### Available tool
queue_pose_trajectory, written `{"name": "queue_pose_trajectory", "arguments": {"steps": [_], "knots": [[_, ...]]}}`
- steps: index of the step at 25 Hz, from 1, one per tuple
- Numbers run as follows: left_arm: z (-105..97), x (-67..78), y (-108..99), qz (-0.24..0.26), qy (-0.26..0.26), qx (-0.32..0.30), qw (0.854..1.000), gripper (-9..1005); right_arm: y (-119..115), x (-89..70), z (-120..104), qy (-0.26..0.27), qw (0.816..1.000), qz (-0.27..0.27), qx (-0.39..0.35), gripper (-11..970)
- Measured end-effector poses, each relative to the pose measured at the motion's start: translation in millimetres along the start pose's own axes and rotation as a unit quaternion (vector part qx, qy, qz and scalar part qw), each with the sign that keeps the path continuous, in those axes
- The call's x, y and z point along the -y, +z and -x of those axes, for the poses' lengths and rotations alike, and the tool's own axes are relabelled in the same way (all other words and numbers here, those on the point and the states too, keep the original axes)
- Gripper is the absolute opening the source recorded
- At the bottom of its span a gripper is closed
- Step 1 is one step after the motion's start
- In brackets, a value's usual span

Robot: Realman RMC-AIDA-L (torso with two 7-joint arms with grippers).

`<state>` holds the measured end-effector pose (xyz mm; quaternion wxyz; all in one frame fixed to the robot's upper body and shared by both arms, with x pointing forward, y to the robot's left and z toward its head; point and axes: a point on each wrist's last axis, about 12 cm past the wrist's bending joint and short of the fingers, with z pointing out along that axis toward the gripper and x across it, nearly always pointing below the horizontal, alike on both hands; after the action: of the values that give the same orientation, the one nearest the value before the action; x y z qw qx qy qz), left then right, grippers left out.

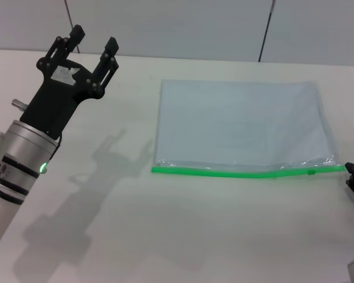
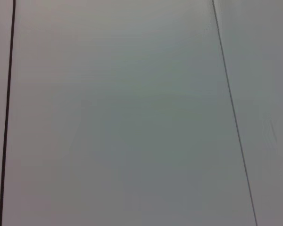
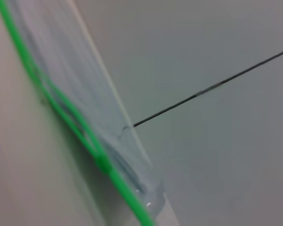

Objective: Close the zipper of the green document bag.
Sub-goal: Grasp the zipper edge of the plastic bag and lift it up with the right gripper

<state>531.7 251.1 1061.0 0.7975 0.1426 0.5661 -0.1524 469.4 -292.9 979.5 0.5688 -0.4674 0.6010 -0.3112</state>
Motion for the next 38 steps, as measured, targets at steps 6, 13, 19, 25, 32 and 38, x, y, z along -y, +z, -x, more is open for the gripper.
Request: {"name": "queue_pose_trajectory", "arguments": {"steps": [6,13,19,25,32,38], "knots": [[0,0.0,0,0.0,0.0,0.0,1.0,663,2,-3.7,-1,-0.02,1.0,0.015,-0.017,817],[0,0.5,0,0.0,0.0,0.0,1.0,663,11,-7.1,15,-0.037,0.999,0.026,0.009,818],[0,1.3,1,-0.001,-0.002,0.001,1.0,663,27,-3.3,27,-0.057,0.997,0.033,0.032,804],[0,2.7,3,-0.005,-0.003,0.002,1.0,663,38,-1.5,34,-0.088,0.994,0.041,0.045,788],[1,3.7,3,-0.007,-0.004,0.003,1.0,663,44,0.9,38,-0.108,0.992,0.042,0.051,769],[1,4.0,3,-0.008,-0.004,0.005,1.0,662,51,0.2,39,-0.118,0.99,0.058,0.045,753]]}}
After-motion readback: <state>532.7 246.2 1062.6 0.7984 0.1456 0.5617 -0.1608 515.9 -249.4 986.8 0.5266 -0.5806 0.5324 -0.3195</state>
